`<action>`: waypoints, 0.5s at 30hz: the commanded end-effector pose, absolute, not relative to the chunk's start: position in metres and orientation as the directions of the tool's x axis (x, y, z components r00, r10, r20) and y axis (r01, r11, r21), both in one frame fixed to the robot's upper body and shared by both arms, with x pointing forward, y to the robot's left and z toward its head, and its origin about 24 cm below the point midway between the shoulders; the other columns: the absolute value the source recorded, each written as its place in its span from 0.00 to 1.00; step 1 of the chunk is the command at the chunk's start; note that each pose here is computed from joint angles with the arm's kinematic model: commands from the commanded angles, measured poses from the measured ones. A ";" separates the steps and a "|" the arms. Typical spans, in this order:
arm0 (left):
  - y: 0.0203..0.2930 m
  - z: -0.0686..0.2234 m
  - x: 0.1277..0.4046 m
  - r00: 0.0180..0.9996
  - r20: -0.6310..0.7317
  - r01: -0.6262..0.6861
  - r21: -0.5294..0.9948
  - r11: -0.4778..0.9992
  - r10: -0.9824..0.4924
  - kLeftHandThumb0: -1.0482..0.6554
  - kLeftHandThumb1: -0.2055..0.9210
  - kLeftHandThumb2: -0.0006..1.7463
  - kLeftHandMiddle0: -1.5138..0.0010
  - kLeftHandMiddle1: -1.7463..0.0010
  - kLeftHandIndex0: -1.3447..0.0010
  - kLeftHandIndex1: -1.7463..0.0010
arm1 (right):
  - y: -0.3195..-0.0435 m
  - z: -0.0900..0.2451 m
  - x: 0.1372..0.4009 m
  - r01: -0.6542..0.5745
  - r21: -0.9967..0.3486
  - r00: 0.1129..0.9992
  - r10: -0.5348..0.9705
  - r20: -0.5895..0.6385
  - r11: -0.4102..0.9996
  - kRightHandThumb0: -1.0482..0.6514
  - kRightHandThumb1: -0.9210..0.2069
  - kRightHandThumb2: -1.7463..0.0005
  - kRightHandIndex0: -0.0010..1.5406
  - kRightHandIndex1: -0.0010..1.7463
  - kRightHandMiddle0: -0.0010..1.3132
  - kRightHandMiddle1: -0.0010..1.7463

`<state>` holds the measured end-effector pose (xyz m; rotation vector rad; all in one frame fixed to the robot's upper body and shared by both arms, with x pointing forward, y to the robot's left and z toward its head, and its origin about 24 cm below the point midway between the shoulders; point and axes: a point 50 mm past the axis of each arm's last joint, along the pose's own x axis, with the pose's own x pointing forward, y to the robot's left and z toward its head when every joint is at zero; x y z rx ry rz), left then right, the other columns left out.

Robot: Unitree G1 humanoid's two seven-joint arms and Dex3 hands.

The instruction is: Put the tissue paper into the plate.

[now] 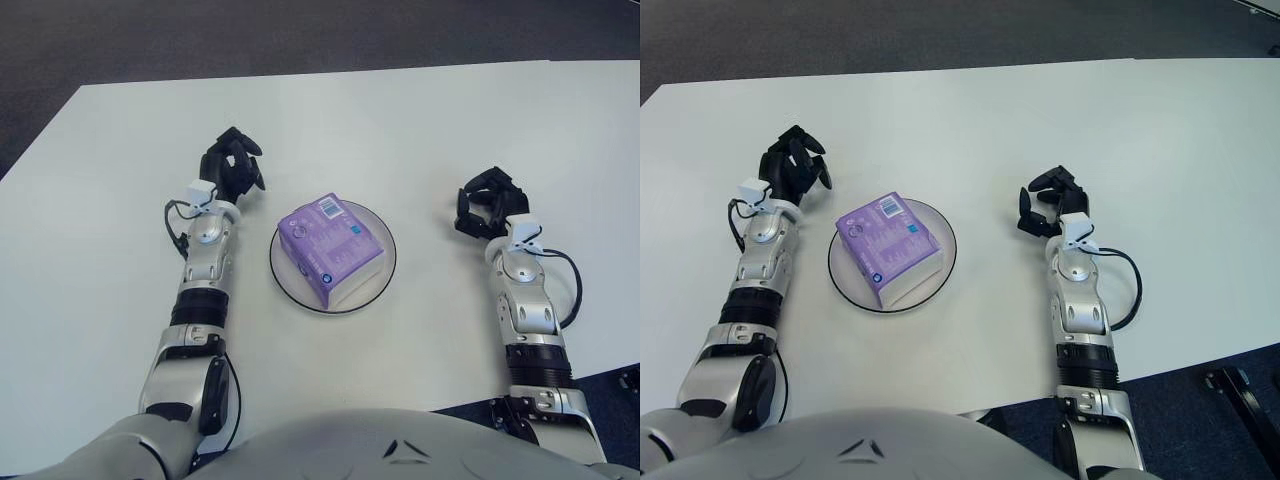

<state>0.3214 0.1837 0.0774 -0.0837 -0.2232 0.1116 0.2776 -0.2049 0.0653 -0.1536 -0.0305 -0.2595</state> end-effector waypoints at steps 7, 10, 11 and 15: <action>0.178 0.021 0.286 0.982 0.022 -0.182 -0.129 0.975 0.186 0.37 0.69 0.58 0.24 0.00 0.68 0.00 | -0.195 0.034 0.266 0.176 -0.142 0.976 -0.192 -0.107 0.974 0.35 0.49 0.29 0.65 1.00 0.43 1.00; 0.177 0.020 0.283 0.980 0.022 -0.193 -0.131 0.973 0.197 0.37 0.68 0.58 0.23 0.00 0.68 0.00 | -0.195 0.036 0.267 0.163 -0.135 0.978 -0.178 -0.109 0.977 0.35 0.49 0.29 0.64 1.00 0.43 1.00; 0.177 0.020 0.282 0.980 0.021 -0.195 -0.131 0.972 0.200 0.37 0.68 0.58 0.22 0.00 0.68 0.00 | -0.194 0.036 0.267 0.159 -0.133 0.979 -0.174 -0.110 0.978 0.35 0.48 0.29 0.64 1.00 0.43 1.00; 0.176 0.019 0.279 0.978 0.024 -0.203 -0.134 0.970 0.208 0.37 0.67 0.59 0.21 0.00 0.67 0.00 | -0.193 0.037 0.269 0.140 -0.117 0.982 -0.153 -0.114 0.983 0.35 0.48 0.29 0.63 1.00 0.43 1.00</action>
